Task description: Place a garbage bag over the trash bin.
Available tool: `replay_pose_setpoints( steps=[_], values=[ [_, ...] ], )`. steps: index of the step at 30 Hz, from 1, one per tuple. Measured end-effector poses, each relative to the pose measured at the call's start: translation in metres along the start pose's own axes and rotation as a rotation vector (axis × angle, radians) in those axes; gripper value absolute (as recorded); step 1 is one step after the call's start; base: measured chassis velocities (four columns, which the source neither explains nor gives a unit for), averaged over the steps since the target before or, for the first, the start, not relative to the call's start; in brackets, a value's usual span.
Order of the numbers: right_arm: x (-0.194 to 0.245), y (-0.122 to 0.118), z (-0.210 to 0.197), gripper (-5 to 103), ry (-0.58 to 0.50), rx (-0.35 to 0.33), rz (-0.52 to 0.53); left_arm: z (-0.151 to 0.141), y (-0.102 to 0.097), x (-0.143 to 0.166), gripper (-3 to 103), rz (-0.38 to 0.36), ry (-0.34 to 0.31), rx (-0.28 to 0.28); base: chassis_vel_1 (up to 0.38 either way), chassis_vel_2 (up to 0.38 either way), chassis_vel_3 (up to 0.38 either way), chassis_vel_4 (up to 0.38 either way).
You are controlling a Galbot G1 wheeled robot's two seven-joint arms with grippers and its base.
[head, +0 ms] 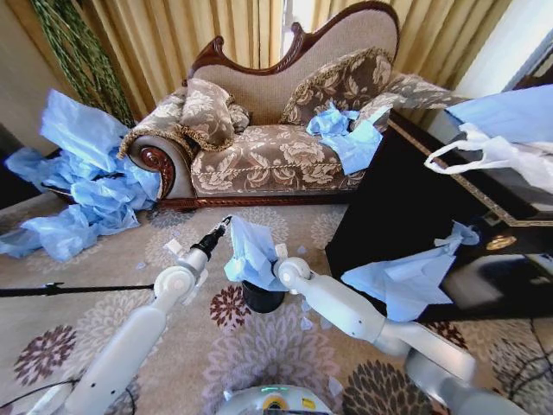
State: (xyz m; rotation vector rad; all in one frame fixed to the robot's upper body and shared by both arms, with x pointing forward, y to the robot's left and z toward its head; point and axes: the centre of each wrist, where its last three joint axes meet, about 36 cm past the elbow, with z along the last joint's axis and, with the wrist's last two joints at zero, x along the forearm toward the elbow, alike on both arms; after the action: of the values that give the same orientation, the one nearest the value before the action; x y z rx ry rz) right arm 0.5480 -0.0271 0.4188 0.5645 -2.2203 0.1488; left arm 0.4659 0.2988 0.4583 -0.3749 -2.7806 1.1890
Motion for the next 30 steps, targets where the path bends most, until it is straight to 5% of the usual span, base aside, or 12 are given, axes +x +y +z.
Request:
replay_pose_setpoints(
  steps=[21,30],
  values=[
    [-0.089,0.011,0.01,0,0.129,-0.008,0.101,0.038,0.066,-0.011,0,-0.113,0.038,-0.005,0.0,0.0,0.0,0.0],
    [-0.109,0.001,0.017,0,0.127,-0.02,0.142,0.054,0.06,-0.02,0,-0.094,0.053,-0.006,0.0,0.0,0.0,0.0]
  ],
)
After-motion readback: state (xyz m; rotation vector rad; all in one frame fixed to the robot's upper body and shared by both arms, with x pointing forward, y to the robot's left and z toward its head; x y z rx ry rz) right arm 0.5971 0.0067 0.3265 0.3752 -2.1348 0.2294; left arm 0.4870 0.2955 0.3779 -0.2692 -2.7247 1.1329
